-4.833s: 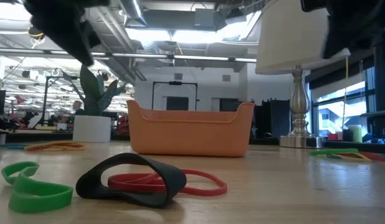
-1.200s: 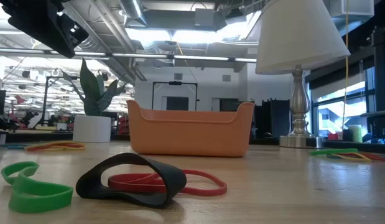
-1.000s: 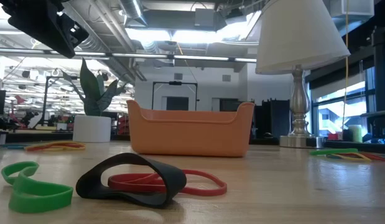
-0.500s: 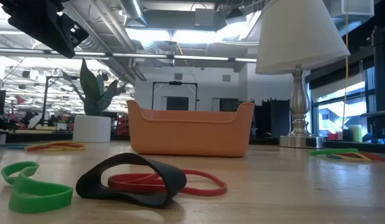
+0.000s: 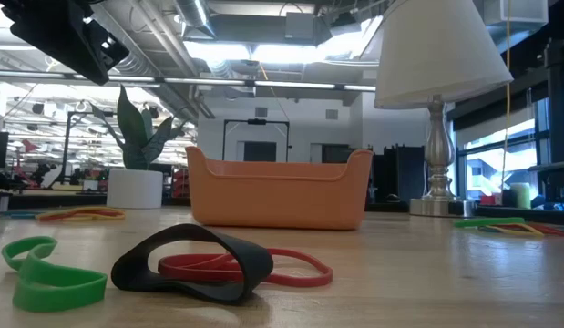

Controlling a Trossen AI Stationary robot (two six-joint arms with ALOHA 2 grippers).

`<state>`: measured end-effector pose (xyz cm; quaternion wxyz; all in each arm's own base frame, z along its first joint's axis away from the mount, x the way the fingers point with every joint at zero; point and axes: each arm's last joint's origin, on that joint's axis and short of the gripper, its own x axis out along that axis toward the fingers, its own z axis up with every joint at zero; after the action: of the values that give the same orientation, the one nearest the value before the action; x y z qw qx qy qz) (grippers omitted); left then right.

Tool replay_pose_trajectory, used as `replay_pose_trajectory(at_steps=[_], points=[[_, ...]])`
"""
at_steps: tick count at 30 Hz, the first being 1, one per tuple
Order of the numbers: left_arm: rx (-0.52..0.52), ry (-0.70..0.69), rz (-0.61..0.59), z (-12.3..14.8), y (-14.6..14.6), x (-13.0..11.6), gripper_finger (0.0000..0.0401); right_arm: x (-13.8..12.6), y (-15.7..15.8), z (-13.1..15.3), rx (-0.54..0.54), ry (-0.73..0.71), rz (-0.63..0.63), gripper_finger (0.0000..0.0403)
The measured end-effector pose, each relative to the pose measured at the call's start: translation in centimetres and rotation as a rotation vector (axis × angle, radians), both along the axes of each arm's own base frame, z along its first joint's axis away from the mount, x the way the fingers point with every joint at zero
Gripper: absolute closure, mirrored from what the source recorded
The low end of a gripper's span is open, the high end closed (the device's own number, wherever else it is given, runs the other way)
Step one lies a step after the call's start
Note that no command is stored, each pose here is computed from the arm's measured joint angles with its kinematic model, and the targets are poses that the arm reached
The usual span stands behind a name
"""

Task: Pick and place rubber bands into bin
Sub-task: Put the green rubber band into the orange bin

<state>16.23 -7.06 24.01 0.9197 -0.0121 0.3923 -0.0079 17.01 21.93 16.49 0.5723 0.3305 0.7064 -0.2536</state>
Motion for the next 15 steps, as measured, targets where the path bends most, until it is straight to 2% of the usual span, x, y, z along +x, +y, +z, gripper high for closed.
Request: replay_pose_trajectory(at_steps=[6,15], points=[[0.001,0.000,-0.001,0.00,0.00,0.00,0.0398,-0.03,-0.04,-0.20,0.003,-0.003,0.002,0.0305],[0.017,-0.002,-0.010,0.00,0.02,0.00,0.0398,-0.16,0.07,-0.33,0.000,0.000,0.009,0.0370]])
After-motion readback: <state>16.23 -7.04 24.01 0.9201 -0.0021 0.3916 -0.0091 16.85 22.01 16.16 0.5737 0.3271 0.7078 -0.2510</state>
